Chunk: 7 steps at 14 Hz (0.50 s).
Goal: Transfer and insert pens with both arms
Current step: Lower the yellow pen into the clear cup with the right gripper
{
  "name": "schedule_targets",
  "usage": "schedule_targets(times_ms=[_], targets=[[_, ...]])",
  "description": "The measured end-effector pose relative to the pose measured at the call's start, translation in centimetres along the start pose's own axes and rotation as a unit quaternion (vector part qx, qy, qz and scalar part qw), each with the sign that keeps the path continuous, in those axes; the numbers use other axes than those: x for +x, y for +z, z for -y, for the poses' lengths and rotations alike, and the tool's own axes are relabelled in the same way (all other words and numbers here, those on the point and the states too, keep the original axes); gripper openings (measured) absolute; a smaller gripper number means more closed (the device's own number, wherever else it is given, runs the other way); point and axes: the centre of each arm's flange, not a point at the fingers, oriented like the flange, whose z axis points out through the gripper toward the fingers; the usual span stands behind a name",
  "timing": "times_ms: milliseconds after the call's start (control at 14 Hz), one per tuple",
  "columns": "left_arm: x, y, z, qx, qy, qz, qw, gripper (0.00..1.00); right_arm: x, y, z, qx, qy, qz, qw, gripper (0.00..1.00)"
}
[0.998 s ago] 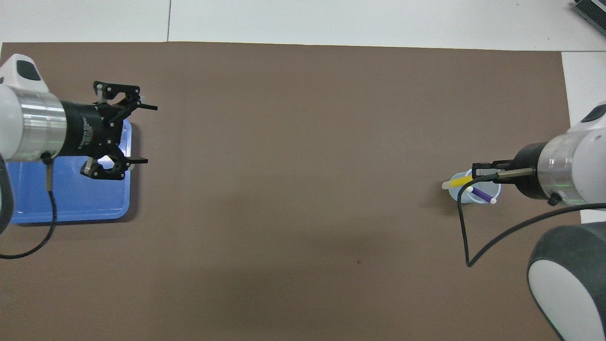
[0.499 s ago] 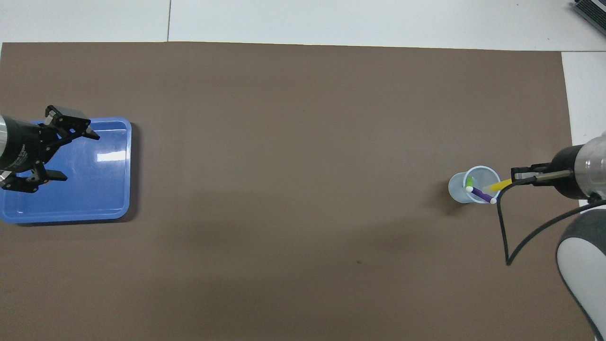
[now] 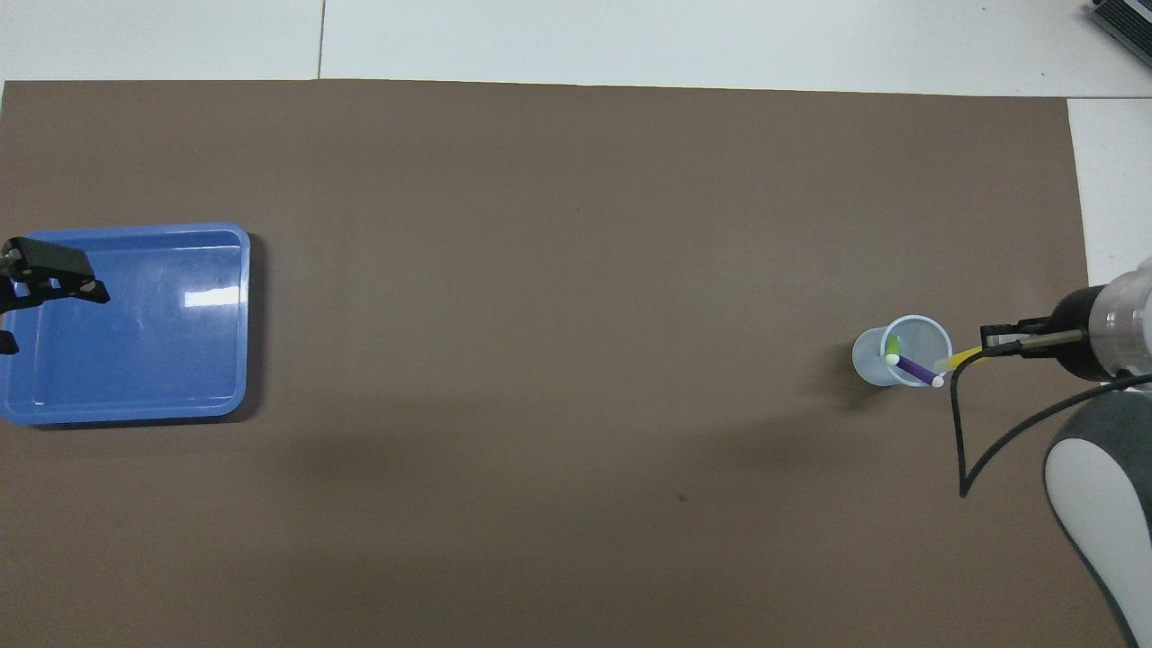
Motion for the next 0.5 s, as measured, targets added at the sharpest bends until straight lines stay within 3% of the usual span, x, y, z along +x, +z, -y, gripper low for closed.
schedule_targets(times_ms=[499], targets=[[-0.6,0.2,-1.2,-0.001,0.084,0.010,0.996,1.00,0.4,2.2,-0.6,0.001,0.005,-0.006,1.000,0.18]])
